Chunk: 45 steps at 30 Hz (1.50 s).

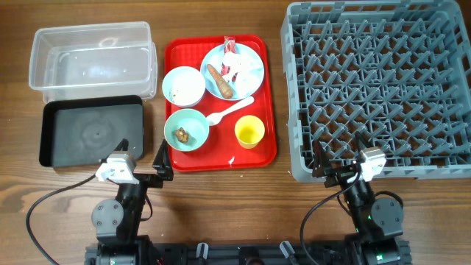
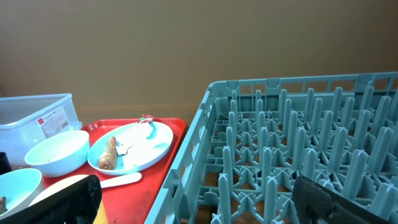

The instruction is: Sort waste into correct bins and load items into the dishwasher rack

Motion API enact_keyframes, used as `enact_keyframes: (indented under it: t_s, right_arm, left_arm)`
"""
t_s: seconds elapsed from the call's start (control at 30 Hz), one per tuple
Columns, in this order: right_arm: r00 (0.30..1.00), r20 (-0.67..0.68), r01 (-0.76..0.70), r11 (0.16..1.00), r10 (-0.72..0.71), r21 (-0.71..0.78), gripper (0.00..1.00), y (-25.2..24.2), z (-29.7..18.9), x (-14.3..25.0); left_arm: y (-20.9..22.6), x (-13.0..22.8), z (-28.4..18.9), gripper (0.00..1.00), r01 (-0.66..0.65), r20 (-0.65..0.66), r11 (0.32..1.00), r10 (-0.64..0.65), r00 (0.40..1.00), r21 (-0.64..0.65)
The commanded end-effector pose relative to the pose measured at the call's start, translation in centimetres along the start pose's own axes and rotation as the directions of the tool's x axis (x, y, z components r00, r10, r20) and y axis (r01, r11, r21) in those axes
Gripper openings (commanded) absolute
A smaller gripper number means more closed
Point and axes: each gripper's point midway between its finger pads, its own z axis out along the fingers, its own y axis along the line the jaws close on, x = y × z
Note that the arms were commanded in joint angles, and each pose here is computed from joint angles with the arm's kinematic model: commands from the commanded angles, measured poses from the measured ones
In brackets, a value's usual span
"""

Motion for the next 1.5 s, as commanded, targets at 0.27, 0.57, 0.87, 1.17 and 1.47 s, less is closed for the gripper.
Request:
enact_keyframes:
  t_s: [0.27, 0.57, 0.87, 1.17, 1.47]
  right_arm:
    - [1.0, 0.005, -0.022, 1.0, 0.022, -0.016, 1.0, 0.2, 0.0, -0.1]
    - [0.991, 0.133, 0.001, 0.998, 0.008, -0.067, 1.0, 1.3, -0.5, -4.2]
    - [0.975, 0.212, 0.084, 0.995, -0.07, -0.06, 1.0, 2.4, -1.4, -12.7]
    - [0.998, -0.003, 0.069, 0.996, -0.069, -0.056, 1.0, 2.8, 2.4, -16.6]
    - [0.963, -0.259, 0.064, 0.997, -0.074, -0.047, 1.0, 2.8, 5.8, -18.4]
  left_arm:
    - [0.2, -0.1, 0.0, 1.0, -0.006, 0.012, 1.0, 0.006, 1.0, -0.003]
    - [-2.5, -6.0, -0.9, 1.0, -0.026, 0.239, 0.993, -0.003, 0.971, 0.117]
    - [-4.0, -10.3, 0.4, 1.0, -0.014, 0.155, 0.991, -0.007, 0.988, 0.135]
    - [-5.8, -16.4, 8.7, 1.0, 0.054, -0.092, 0.985, -0.039, 0.995, 0.165]
    - [-10.7, -17.8, 22.0, 1.0, -0.007, -0.426, 0.963, 0.126, 0.896, 0.269]
